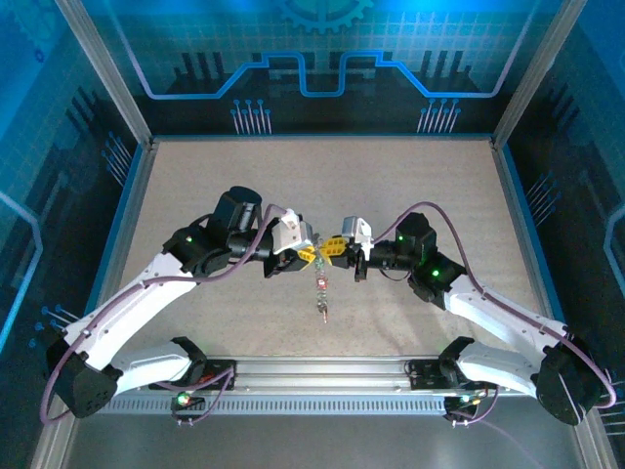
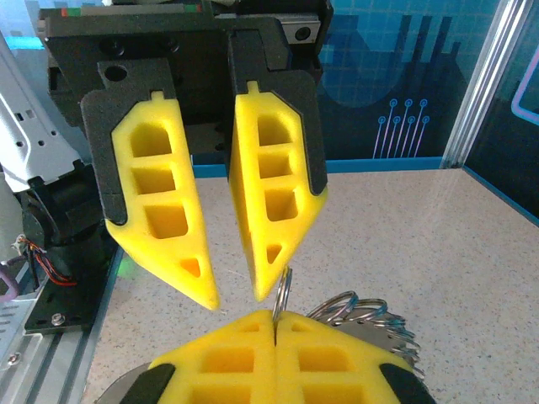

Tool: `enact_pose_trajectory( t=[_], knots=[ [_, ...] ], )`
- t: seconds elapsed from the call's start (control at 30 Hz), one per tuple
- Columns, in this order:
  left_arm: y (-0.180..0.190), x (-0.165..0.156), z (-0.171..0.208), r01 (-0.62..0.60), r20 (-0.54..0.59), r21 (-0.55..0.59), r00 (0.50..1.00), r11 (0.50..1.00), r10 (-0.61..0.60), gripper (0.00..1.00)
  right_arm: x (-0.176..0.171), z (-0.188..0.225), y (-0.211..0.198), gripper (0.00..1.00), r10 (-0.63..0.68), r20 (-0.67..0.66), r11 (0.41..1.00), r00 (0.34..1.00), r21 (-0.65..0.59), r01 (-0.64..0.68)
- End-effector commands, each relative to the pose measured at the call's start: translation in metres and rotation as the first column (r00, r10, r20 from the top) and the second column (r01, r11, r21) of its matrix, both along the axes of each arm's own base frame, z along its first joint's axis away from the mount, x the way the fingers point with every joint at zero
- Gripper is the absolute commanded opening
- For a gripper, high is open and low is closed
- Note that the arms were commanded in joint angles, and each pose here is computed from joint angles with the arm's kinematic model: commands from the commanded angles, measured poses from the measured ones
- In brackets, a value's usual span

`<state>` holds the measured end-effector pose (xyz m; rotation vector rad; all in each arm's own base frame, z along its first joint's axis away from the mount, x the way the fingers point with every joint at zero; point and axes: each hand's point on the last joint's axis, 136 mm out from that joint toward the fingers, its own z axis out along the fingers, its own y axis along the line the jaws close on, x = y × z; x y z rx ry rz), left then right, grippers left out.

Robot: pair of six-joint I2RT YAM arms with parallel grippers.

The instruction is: Put the keys on the keyring

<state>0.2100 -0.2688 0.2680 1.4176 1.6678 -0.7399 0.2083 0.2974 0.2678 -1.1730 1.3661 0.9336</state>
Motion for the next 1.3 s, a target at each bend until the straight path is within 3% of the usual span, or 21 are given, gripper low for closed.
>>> enact_pose_trajectory(
  t=[0.0,0.2,0.47,0.77,1.27],
  knots=[
    [-0.001,0.0,-0.001,0.001,0.012,-0.001,1.0,1.0,-0.001,0.23,-0.01,0.021,0.002,0.0,0.02,0.073,0.999,0.997,0.041,-0.024],
    [0.012,-0.021,-0.01,0.007,-0.041,0.02,0.999,1.0,-0.007,0.26,0.001,0.011,-0.003,0.0,-0.049,0.046,0.999,0.998,0.006,0.049],
    [0.009,-0.007,-0.01,-0.083,-0.048,-0.044,0.996,0.996,0.08,0.34,-0.006,0.018,-0.001,0.0,-0.012,0.05,0.999,0.999,0.039,0.01],
    [-0.004,-0.001,0.007,-0.06,-0.05,-0.117,0.997,0.991,0.055,0.32,-0.014,0.016,-0.003,0.0,0.008,0.055,1.0,0.998,0.026,-0.009],
    [-0.011,-0.005,0.016,-0.013,-0.061,-0.147,0.998,0.989,0.004,0.25,-0.015,0.014,-0.002,0.0,0.019,0.071,1.0,0.997,0.009,-0.02]
  ],
)
